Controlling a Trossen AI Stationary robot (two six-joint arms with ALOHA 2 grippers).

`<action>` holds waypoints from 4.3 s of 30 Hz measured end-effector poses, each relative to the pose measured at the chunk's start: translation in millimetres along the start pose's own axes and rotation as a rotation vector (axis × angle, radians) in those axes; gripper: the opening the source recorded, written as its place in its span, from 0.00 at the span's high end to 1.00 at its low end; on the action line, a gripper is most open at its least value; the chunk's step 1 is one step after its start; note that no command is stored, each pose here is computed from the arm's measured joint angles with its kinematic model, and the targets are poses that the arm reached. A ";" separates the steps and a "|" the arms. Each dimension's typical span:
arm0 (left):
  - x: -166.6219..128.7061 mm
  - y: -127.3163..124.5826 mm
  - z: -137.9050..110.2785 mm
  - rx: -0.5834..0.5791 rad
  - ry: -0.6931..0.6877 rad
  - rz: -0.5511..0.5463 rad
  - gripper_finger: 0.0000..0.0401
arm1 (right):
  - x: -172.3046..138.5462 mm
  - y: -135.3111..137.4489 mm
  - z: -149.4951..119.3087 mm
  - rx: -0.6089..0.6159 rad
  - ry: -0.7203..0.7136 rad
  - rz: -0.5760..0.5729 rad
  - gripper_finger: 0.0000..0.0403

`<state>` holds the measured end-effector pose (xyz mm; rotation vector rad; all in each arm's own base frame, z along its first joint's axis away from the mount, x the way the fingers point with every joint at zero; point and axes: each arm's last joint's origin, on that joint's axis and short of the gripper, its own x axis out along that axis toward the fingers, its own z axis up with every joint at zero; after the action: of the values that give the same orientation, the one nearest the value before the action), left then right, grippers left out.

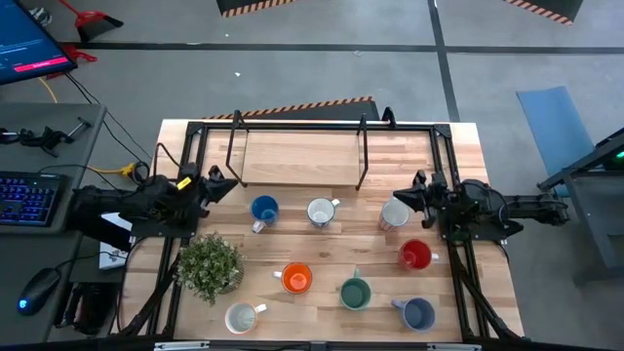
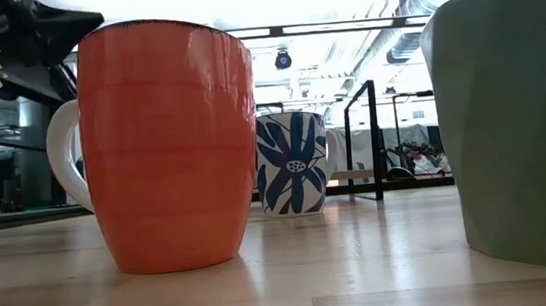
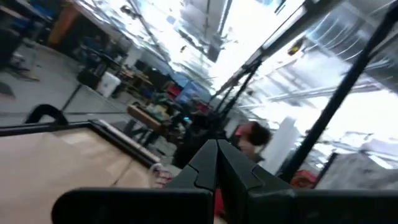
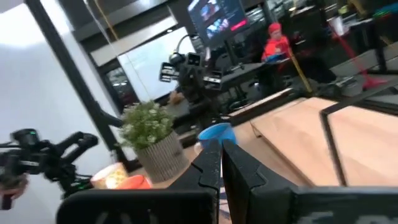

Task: Place coffee mugs
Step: Put the blue mug on the shelf

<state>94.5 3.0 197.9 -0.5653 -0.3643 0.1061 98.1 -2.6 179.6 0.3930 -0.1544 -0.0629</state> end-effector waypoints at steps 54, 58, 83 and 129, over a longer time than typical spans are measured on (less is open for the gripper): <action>5.8 -4.5 10.5 0.233 0.029 0.121 0.99 | 42.1 33.8 96.7 -0.186 0.106 -0.376 1.00; 14.1 -12.8 20.9 0.341 0.232 0.202 0.99 | 35.0 33.8 104.1 -0.186 0.187 -0.496 1.00; 128.8 -33.4 38.1 0.557 0.964 0.349 0.76 | -7.2 22.6 92.5 -0.009 0.408 -0.771 1.00; 152.1 25.7 -56.7 0.669 1.536 0.442 0.56 | -13.2 20.7 86.4 -0.026 0.512 -0.778 1.00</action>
<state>256.8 26.1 186.4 0.0595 1.2650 0.1756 71.7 -14.9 264.6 0.4130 0.5126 -0.7232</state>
